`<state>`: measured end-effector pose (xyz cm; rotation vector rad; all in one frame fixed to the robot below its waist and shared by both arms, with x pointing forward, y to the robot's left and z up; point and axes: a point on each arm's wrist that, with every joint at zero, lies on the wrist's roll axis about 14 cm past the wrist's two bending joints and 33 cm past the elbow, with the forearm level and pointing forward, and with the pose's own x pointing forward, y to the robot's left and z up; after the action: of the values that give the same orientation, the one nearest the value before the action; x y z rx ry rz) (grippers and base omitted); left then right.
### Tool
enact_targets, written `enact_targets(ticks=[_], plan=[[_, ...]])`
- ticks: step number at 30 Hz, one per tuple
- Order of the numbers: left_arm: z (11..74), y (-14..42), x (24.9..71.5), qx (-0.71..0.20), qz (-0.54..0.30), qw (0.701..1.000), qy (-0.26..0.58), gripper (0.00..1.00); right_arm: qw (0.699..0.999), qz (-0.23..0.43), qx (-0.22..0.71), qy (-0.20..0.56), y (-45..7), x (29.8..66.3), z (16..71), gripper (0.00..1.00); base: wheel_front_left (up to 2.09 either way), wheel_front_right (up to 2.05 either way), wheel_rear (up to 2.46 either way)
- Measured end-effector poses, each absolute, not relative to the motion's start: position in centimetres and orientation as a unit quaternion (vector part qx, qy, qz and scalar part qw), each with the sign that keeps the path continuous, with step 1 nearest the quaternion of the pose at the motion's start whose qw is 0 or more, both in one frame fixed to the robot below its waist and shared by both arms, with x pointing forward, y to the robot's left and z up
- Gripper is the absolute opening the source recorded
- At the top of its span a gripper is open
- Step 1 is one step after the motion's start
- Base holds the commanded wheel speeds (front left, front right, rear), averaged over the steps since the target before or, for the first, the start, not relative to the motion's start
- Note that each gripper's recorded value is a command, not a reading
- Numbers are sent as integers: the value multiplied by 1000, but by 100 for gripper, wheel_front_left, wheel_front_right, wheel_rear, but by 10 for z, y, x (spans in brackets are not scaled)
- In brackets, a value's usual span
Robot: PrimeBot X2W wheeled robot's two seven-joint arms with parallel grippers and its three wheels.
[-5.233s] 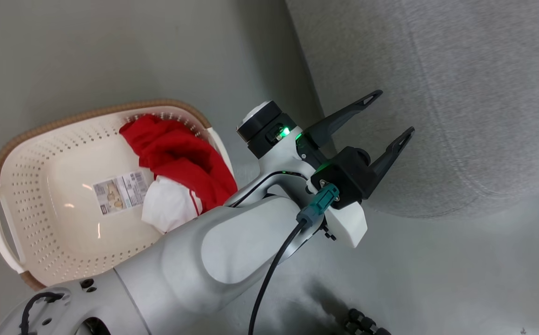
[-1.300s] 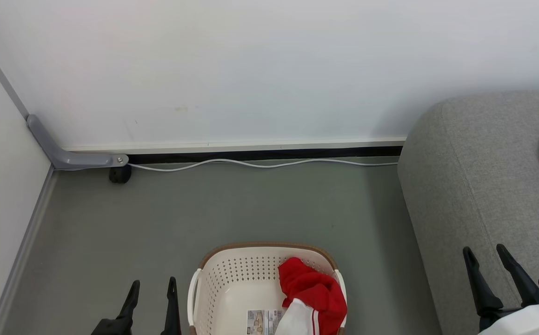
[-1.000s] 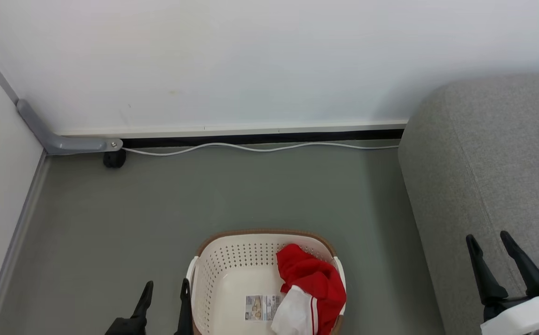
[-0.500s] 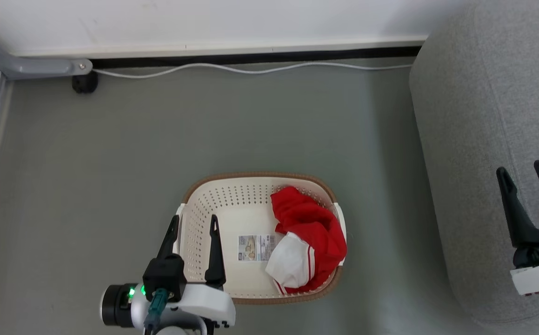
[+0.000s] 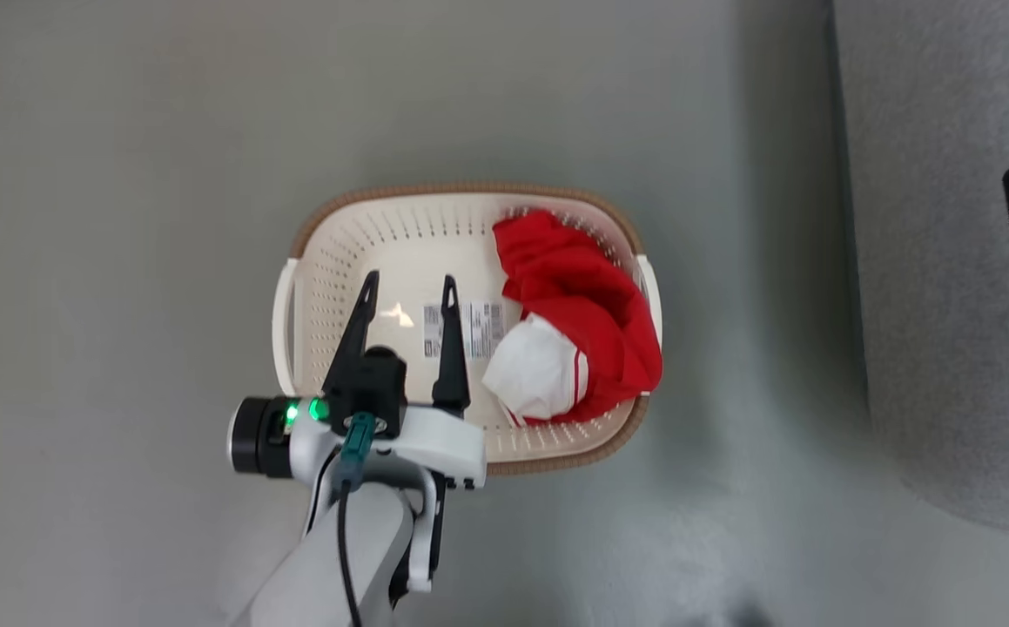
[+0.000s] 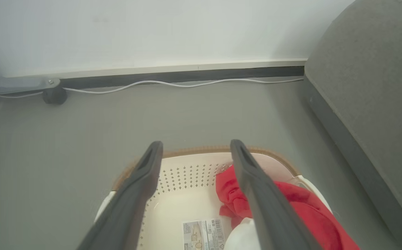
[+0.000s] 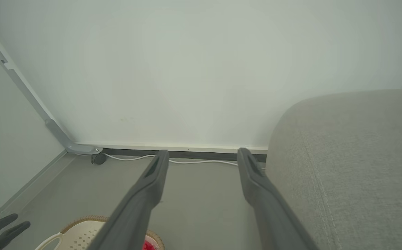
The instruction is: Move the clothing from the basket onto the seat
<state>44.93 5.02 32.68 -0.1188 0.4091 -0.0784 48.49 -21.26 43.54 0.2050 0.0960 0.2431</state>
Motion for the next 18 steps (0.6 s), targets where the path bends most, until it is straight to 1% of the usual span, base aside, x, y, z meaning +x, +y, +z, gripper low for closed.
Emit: enact_targets(ticks=[6,15,18], plan=[[284,28,463,-62,-64,966,243,100,984,132,98,67,-212,503,406,100,0,0,0],[225,3,466,-82,-95,943,308,100,981,144,94,85,-209,520,371,100,0,0,0],[206,-16,460,-113,-127,926,337,100,981,149,93,86,-207,524,364,100,0,0,0]])
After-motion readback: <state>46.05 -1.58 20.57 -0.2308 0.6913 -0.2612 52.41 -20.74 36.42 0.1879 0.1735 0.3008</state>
